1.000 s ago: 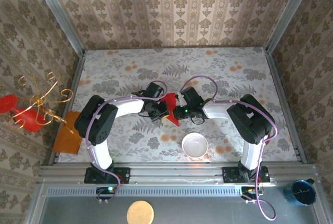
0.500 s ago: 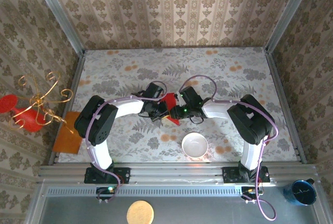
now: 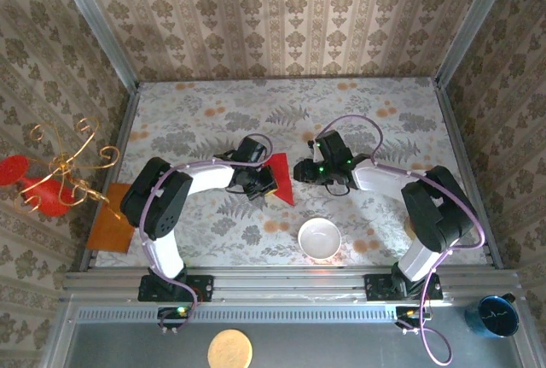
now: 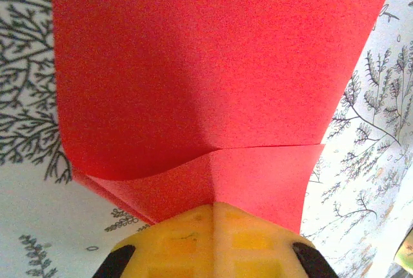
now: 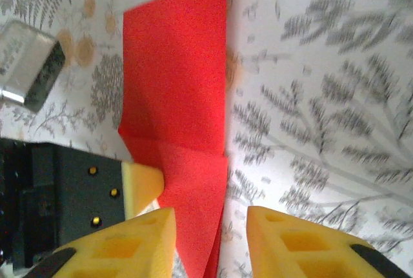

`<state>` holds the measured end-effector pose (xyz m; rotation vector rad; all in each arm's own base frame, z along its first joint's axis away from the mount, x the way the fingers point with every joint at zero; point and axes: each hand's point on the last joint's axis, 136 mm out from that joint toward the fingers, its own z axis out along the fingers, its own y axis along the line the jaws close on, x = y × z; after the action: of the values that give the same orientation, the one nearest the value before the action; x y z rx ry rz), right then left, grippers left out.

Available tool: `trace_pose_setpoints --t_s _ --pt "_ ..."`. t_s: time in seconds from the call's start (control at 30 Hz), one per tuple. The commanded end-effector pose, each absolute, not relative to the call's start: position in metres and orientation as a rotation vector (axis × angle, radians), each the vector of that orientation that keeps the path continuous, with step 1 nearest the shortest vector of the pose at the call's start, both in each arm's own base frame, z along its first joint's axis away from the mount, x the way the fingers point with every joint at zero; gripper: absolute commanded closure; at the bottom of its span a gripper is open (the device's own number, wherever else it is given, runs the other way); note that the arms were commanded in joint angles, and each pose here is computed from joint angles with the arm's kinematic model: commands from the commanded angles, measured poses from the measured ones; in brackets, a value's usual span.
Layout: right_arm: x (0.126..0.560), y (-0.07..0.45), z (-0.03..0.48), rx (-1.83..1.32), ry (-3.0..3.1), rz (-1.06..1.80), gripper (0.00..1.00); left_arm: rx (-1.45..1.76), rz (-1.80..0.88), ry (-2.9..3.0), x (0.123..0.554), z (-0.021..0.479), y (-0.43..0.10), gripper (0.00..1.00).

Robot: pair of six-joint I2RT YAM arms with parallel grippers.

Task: Fold a paper plane with a square sheet of paper (pick it up from the middle)
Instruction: Third fold the triangle at the center of the table.

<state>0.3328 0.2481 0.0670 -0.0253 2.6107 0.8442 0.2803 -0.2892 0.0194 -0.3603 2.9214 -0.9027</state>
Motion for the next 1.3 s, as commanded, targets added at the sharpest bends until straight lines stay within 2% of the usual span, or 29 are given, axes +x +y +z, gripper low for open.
trace_pose_setpoints --t_s 0.0,0.33,0.47,1.27 --pt "0.314 0.265 0.074 -0.095 2.642 0.976 0.69 -0.450 -0.728 2.993 0.270 -0.016 -0.265 1.00" --pt "0.296 0.288 0.052 -0.204 2.773 1.004 0.88 -0.444 -0.740 2.997 0.266 -0.020 -0.264 1.00" --pt "0.293 0.297 0.047 -0.240 2.804 1.010 0.92 -0.431 -0.755 2.998 0.267 -0.018 -0.267 1.00" --pt "0.287 0.293 0.009 -0.259 2.940 0.896 0.96 -0.409 -0.696 3.060 0.261 -0.026 -0.262 1.00"
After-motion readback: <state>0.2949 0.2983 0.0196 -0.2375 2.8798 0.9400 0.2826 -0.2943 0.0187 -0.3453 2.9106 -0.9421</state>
